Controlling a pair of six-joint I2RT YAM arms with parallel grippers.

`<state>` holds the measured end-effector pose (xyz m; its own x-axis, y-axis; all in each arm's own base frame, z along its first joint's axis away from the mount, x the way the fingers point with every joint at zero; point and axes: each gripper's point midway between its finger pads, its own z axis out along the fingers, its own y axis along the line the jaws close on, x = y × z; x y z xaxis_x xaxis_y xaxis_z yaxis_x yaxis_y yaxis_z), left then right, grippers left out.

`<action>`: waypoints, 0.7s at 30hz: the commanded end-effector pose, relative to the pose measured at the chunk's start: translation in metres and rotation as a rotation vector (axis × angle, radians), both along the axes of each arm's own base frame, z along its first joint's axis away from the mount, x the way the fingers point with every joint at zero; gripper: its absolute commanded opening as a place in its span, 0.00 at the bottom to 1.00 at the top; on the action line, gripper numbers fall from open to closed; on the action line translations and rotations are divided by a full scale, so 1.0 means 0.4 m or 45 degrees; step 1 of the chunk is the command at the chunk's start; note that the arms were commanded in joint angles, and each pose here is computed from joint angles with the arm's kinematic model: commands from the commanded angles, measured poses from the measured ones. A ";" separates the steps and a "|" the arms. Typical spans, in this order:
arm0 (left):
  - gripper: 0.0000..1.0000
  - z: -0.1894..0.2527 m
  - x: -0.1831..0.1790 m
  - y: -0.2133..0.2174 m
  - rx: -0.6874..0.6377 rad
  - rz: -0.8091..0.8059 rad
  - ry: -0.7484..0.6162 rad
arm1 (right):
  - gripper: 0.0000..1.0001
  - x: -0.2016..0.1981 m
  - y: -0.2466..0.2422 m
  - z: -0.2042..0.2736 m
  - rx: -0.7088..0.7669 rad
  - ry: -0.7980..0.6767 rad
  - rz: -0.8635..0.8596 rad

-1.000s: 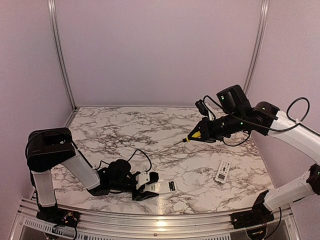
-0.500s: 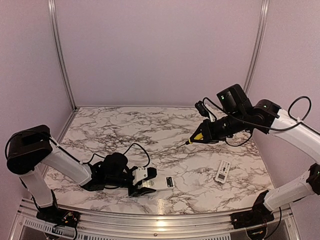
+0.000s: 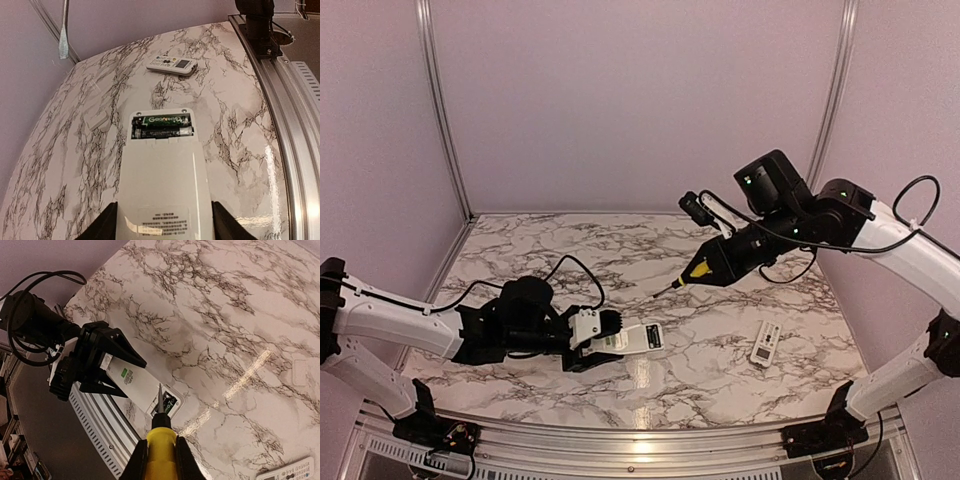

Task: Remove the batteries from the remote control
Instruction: Pick up the remote control without the battery cover from the center of the board, then remove the battery from the remote control without the battery cover.

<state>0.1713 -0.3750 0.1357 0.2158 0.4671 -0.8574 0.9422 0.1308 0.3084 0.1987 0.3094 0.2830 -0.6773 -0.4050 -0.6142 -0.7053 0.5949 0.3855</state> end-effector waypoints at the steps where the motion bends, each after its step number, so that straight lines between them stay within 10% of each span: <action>1: 0.00 0.057 0.007 0.018 0.030 0.005 -0.067 | 0.00 -0.030 0.027 0.014 -0.044 -0.065 0.100; 21: 0.00 0.103 -0.017 0.069 0.047 0.022 -0.056 | 0.00 -0.117 0.095 0.004 -0.139 -0.191 0.317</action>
